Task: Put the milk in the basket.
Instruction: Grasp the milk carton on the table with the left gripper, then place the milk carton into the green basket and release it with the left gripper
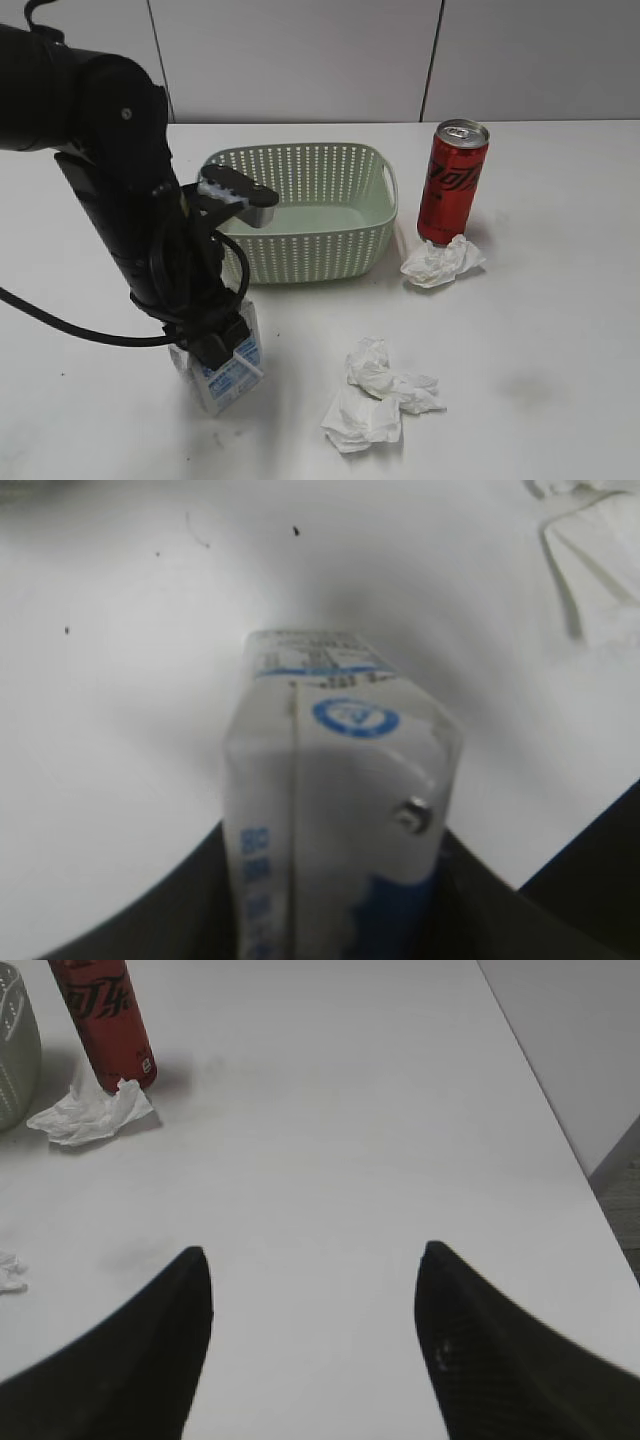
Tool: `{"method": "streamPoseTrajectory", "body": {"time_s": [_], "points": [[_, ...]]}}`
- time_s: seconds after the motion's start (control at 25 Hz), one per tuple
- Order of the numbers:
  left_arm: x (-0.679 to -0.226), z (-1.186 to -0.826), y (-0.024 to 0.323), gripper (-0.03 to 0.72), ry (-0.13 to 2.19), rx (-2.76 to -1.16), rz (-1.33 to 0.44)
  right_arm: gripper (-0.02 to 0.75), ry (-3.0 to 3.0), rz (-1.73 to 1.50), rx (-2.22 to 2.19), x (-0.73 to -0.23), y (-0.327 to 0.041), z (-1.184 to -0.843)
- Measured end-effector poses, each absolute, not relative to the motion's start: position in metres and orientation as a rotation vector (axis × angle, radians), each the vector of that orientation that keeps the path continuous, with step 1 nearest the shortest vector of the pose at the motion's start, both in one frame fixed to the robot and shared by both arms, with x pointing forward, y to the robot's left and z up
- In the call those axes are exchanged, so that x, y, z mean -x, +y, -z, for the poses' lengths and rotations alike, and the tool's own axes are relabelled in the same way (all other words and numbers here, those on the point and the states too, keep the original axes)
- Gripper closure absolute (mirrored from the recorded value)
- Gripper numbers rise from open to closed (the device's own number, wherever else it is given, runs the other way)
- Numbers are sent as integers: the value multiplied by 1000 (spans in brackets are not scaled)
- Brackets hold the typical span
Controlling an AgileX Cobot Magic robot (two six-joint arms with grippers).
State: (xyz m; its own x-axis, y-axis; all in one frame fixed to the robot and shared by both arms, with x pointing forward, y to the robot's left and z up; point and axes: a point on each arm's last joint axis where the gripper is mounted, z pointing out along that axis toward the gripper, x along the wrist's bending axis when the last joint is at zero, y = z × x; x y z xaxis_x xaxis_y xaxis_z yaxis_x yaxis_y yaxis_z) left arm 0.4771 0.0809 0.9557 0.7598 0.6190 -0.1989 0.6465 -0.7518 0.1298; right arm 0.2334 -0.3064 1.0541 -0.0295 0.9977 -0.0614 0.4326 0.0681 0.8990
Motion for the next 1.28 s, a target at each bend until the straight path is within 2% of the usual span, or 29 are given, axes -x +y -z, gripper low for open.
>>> {"method": "streamPoseTrajectory", "body": {"time_s": [0.04, 0.24, 0.44, 0.68, 0.88, 1.04, 1.28], "points": [[-477, -956, 81, 399, 1005, -2772, 222, 239, 1573, -924, -1470, -233, -306, -1054], [-472, -965, 83, 395, 997, -2789, 255, 239, 1573, -924, -1470, -233, -306, -1054], [-477, -1015, 82, 395, 907, -2763, 162, 239, 1573, -924, -1470, -233, -306, -1054], [-504, -1099, 81, 396, 751, -2720, -247, 239, 1573, -924, -1470, -233, -306, -1054], [-535, -1138, 72, 396, 674, -2611, -583, 239, 1573, -924, -1470, -233, -306, -1054], [-562, -1132, 50, 396, 654, -2560, -629, 239, 1573, -924, -1470, -233, -306, -1054], [-598, -1069, 20, 396, 667, -2656, -557, 239, 1573, -924, -1470, -233, -306, -1054]]}}
